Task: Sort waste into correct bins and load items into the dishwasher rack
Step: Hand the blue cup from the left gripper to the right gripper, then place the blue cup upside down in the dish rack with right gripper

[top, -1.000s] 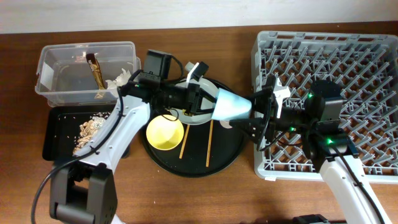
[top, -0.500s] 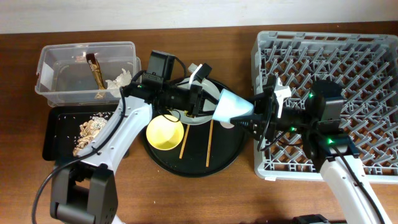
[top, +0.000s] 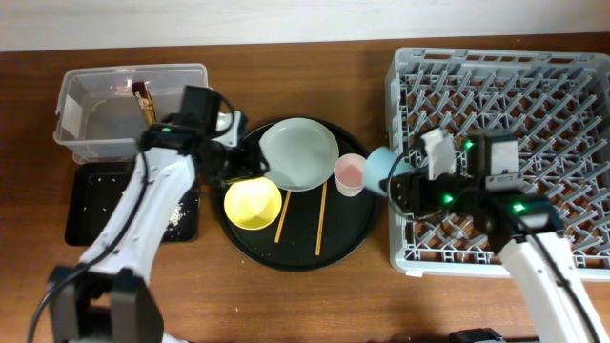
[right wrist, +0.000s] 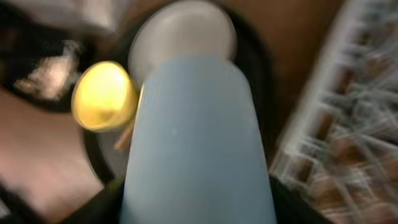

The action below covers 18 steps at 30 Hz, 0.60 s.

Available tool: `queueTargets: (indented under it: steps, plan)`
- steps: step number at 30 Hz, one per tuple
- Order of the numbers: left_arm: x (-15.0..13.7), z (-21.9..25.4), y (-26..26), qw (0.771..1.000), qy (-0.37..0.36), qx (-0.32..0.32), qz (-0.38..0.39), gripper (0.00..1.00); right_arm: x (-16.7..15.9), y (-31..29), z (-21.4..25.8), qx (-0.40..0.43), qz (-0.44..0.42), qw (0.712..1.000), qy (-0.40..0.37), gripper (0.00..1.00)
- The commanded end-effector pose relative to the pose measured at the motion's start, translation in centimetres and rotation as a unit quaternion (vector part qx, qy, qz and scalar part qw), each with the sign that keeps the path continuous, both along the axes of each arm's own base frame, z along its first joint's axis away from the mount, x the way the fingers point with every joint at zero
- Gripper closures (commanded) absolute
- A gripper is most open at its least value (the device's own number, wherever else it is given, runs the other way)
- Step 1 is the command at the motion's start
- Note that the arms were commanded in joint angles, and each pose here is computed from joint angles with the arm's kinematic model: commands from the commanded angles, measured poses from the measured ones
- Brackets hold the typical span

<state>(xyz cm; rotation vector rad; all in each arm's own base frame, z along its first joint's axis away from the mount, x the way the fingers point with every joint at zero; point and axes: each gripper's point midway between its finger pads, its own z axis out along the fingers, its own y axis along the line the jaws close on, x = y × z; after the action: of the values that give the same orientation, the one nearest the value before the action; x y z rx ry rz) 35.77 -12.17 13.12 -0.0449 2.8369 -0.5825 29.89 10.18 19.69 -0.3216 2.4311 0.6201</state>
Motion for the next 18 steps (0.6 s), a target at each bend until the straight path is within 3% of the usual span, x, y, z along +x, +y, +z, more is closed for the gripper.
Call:
queueTargets:
  steps: [1, 4, 9, 13, 18]
  plan:
    - [0.3, 1.8, 2.3, 0.997, -0.045, 0.057, 0.010, 0.35, 1.9, -5.4, 4.2, -0.126, -0.107, 0.985, -0.047, 0.53]
    - [0.3, 1.9, 2.3, 0.997, -0.046, 0.057, 0.010, 0.34, 1.7, -9.1, 6.0, -0.195, -0.175, 0.964, -0.050, 0.53]
    - [0.3, 1.9, 2.3, 0.997, -0.046, 0.056, 0.010, 0.35, 0.3, -18.3, 6.8, -0.196, -0.325, 0.925, -0.014, 0.52]
    - [0.4, 1.9, 2.3, 0.997, -0.047, 0.056, 0.010, 0.35, -1.7, -26.1, 4.5, -0.175, -0.453, 0.872, 0.060, 0.52]
    - [0.4, 1.9, 2.3, 0.997, -0.048, 0.056, 0.010, 0.35, -2.6, -30.7, 0.2, -0.134, -0.498, 0.839, 0.174, 0.51]
